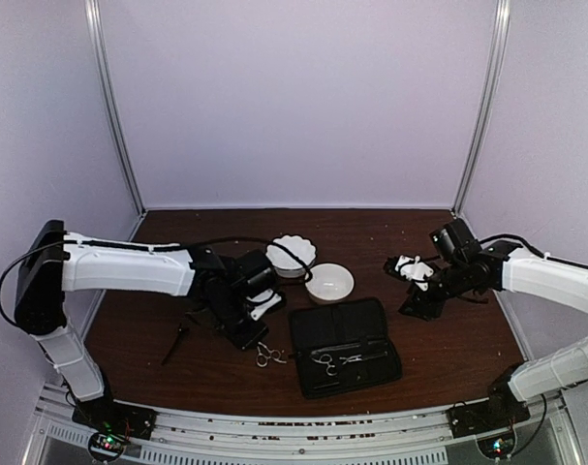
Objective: Sort the hair-cutting tools
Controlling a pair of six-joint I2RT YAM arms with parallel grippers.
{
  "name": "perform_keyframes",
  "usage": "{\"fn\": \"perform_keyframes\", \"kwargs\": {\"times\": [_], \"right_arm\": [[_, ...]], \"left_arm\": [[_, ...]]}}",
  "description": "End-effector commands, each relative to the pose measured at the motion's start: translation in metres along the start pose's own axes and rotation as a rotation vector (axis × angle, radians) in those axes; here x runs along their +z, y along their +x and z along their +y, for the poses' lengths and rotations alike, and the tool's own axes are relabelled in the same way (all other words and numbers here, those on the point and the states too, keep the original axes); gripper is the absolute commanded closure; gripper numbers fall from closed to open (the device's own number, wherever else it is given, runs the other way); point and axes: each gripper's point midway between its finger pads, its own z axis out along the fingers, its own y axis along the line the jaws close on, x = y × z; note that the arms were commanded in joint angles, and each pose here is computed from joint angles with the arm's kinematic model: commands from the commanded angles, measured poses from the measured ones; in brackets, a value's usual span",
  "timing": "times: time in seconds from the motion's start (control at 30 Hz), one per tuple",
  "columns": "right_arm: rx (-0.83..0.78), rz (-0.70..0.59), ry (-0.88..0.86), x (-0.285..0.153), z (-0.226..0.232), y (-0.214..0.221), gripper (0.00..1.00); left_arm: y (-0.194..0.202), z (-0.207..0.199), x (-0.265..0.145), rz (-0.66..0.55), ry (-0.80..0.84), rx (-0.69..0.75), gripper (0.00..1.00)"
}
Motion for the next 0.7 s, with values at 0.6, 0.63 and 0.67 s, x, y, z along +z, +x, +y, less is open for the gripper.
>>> {"fn": "perform_keyframes", "kwargs": {"times": [0.6, 0.63, 0.67], "right_arm": [[0.006, -0.331, 0.183, -0.077, 0.006, -0.245, 0.33], [0.059, -0.321, 0.190, -0.068, 0.001, -0.249, 0.19], [0.125, -0.352, 0.166, -0.068, -0.003, -0.262, 0.03]], "left_arm": [[-0.081, 0.245, -0.291, -0.876, -0.643, -0.502, 0.02], [-0.078, 0.252, -0.292, -0.922, -0.604, -0.547, 0.02], [-0.070, 0.257, -0.286, -0.962, -0.558, -0.610, 0.02]]}}
